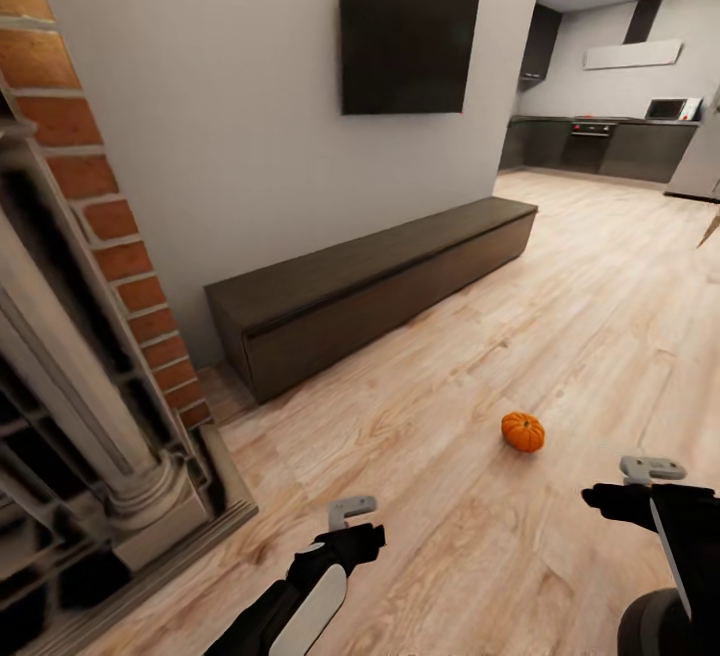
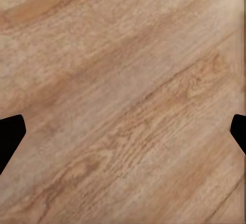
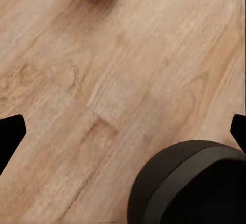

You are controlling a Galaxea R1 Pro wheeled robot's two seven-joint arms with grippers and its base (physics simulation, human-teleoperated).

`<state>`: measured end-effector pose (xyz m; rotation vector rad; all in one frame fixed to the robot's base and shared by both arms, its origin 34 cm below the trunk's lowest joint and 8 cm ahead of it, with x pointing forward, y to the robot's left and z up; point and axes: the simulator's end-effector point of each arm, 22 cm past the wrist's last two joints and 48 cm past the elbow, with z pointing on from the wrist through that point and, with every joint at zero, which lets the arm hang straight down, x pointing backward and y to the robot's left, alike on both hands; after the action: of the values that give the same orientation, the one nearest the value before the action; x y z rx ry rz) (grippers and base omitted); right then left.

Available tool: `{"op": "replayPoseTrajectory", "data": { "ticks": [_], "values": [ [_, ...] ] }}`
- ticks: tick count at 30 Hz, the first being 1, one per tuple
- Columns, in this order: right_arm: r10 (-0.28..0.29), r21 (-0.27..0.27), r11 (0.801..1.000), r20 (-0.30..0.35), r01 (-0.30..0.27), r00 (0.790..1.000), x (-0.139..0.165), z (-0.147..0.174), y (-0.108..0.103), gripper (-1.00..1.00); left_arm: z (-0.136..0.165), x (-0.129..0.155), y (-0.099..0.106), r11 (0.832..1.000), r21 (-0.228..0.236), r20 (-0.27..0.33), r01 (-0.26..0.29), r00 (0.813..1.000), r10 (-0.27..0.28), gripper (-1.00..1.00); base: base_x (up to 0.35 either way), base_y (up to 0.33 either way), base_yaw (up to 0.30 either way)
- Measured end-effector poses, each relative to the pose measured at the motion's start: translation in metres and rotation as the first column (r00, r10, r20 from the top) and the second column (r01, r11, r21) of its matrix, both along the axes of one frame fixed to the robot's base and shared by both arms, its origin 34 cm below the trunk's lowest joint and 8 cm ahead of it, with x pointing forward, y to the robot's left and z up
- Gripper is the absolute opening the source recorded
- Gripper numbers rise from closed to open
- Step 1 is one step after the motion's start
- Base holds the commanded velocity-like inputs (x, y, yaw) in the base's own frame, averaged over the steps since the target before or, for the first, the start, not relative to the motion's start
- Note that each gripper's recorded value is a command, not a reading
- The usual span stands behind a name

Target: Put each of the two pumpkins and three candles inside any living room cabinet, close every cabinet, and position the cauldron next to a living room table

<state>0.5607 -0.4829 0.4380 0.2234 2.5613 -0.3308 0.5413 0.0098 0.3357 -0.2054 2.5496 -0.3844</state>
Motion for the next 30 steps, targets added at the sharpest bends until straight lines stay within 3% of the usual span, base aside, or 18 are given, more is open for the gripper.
{"op": "replayPoseTrajectory", "data": {
  "ticks": [14,20,30],
  "values": [
    [-0.001,-0.003,1.000,-0.006,0.001,1.000,0.000,-0.003,0.004,1.00,-0.003,-0.002,0.003,1.000,0.012,-0.019,0.013,1.000,-0.012,1.00,0.000,0.000,-0.298],
    [-0.045,-0.037,0.998,-0.057,0.043,0.997,-0.012,-0.022,-0.006,1.00,-0.004,-0.005,0.001,1.000,0.011,-0.028,0.022,0.999,-0.022,1.00,0.000,0.000,-0.298],
    [-0.054,-0.037,0.998,-0.067,0.052,0.996,-0.014,-0.028,-0.003,1.00,-0.008,-0.012,-0.003,0.999,0.018,-0.054,0.050,0.997,-0.049,1.00,0.000,0.000,-0.298]
  ]
}}
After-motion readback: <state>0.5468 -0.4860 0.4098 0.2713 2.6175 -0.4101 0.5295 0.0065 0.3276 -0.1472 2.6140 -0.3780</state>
